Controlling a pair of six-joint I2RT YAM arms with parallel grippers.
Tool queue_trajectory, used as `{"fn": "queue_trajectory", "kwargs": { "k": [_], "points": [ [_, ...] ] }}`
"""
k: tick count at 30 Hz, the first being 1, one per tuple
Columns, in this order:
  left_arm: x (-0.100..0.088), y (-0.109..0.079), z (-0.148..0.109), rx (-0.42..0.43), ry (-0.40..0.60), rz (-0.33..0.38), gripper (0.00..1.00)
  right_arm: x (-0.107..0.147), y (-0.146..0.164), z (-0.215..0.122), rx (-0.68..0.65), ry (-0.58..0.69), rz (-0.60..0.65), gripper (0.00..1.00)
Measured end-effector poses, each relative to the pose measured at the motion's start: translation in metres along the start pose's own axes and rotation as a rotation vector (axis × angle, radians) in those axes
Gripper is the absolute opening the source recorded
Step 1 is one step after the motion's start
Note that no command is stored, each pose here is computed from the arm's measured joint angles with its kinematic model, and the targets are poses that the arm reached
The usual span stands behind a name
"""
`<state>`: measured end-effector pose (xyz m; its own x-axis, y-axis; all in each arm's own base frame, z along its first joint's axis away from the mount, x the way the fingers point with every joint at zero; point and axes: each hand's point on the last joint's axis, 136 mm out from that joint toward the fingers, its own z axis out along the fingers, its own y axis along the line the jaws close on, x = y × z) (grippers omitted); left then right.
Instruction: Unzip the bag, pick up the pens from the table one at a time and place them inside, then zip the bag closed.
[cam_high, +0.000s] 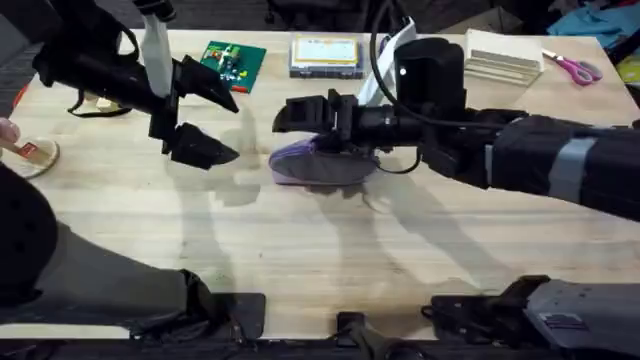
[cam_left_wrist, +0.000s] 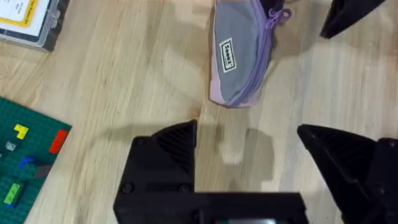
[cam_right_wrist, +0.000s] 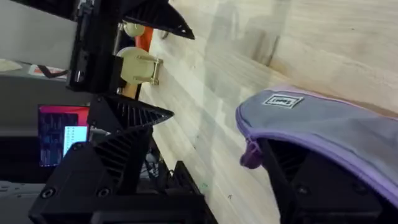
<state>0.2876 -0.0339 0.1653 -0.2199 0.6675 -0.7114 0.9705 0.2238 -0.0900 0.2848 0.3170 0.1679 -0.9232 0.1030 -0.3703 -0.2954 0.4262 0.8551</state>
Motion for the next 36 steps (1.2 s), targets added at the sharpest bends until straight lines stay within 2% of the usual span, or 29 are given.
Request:
{"fn": "queue_trajectory", "kwargs": {
  "k": [21,36],
  "points": [
    [0.0,-0.001,0.0,0.002,-0.001,-0.002,0.993,0.014,0.003,-0.026,0.038,0.051,-0.063,0.997],
    [0.0,-0.001,0.0,0.003,-0.001,-0.003,0.992,0.02,0.0,-0.032,0.059,0.076,-0.103,0.997]
  ]
}}
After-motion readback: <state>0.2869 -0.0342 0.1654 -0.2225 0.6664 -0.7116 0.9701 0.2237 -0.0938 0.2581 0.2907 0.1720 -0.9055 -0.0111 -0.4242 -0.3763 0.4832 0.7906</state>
